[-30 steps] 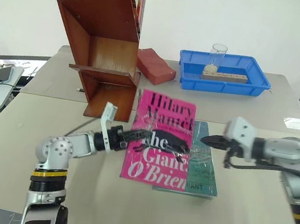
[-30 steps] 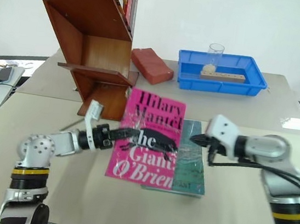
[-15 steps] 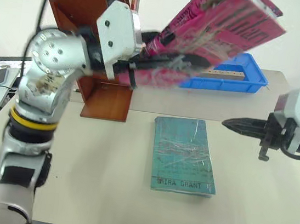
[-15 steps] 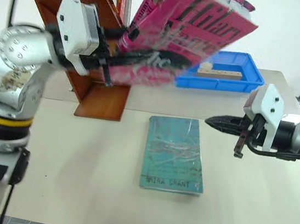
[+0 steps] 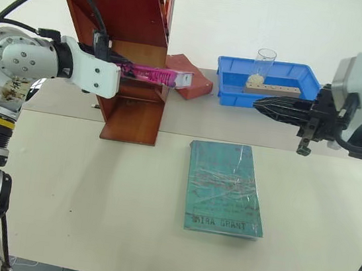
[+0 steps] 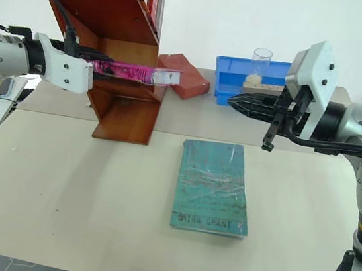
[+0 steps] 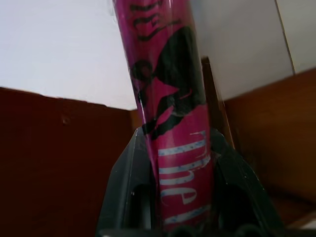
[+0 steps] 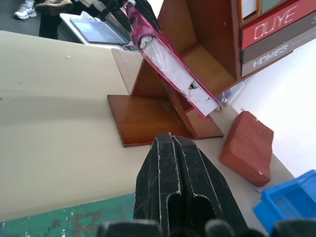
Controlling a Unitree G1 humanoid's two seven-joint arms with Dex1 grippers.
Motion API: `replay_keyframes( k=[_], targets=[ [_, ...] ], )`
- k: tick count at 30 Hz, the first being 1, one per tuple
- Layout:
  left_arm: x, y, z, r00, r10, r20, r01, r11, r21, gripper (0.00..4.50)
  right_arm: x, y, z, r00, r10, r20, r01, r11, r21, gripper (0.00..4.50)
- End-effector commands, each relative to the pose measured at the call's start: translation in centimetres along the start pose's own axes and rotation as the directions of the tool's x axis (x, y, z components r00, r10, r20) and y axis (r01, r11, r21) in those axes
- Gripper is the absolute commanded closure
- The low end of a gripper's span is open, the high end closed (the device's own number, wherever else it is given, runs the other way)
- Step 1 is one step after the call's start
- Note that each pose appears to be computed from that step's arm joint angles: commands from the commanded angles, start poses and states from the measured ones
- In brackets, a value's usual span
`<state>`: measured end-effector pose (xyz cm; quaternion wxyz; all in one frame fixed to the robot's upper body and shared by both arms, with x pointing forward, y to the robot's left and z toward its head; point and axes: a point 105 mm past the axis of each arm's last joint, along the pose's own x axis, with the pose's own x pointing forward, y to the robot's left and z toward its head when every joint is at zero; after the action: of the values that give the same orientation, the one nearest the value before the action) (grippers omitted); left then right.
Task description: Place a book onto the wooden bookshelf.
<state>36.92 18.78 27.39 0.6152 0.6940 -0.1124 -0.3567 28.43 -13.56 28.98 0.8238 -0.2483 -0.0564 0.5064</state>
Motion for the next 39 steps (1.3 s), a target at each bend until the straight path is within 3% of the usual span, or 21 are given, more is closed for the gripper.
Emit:
replay_keyframes(
  k=[1, 5, 13, 19, 23, 26, 31, 39],
  targets=[
    [-1.1, 0.7, -1.6, 0.997, 0.018, -0.078, -0.017, 1.000, 0.004, 3.80, -0.2, -0.5, 1.3, 0.999, -0.019, 0.028, 0.021, 0.999, -0.051, 4.50],
    [-1.0, 0.1, -2.5, 0.994, 0.013, -0.111, -0.015, 1.000, -0.019, 3.80, 0.1, -0.5, 1.5, 0.999, -0.015, 0.035, 0.017, 0.999, -0.052, 4.50],
    [-1.4, -0.6, -2.7, 0.991, -0.043, -0.125, 0.035, 0.997, -0.067, 0.07, 0.0, -0.5, 1.2, 0.999, -0.014, 0.030, 0.015, 0.999, -0.052, 4.50],
    [-3.3, -0.2, -1.6, 0.995, -0.042, -0.095, 0.028, 0.990, -0.141, 0.02, -0.4, -0.8, 0.9, 1.000, -0.019, 0.020, 0.020, 0.998, -0.059, 4.50],
    [-6.2, 0.4, -1.2, 0.997, 0.005, -0.071, -0.027, 0.952, -0.306, 0.02, -0.8, -1.1, 0.8, 1.000, -0.021, 0.005, 0.021, 0.997, -0.071, 4.50],
    [-8.4, 0.3, -2.0, 0.992, 0.023, -0.123, -0.068, 0.923, -0.379, 0.02, -1.2, -1.4, 0.5, 1.000, -0.025, -0.015, 0.024, 0.996, -0.082, 4.50],
    [-11.0, -1.0, -3.7, 0.976, 0.068, -0.207, -0.179, 0.793, -0.583, 0.02, -2.2, -2.0, 0.0, 0.998, -0.007, -0.070, -0.001, 0.995, -0.104, 4.50],
    [-12.5, -5.0, -2.4, 0.994, 0.012, -0.107, -0.096, 0.541, -0.835, 0.02, -3.3, -2.9, -0.6, 0.990, 0.022, -0.137, -0.040, 0.990, -0.134, 4.50]
  ],
)
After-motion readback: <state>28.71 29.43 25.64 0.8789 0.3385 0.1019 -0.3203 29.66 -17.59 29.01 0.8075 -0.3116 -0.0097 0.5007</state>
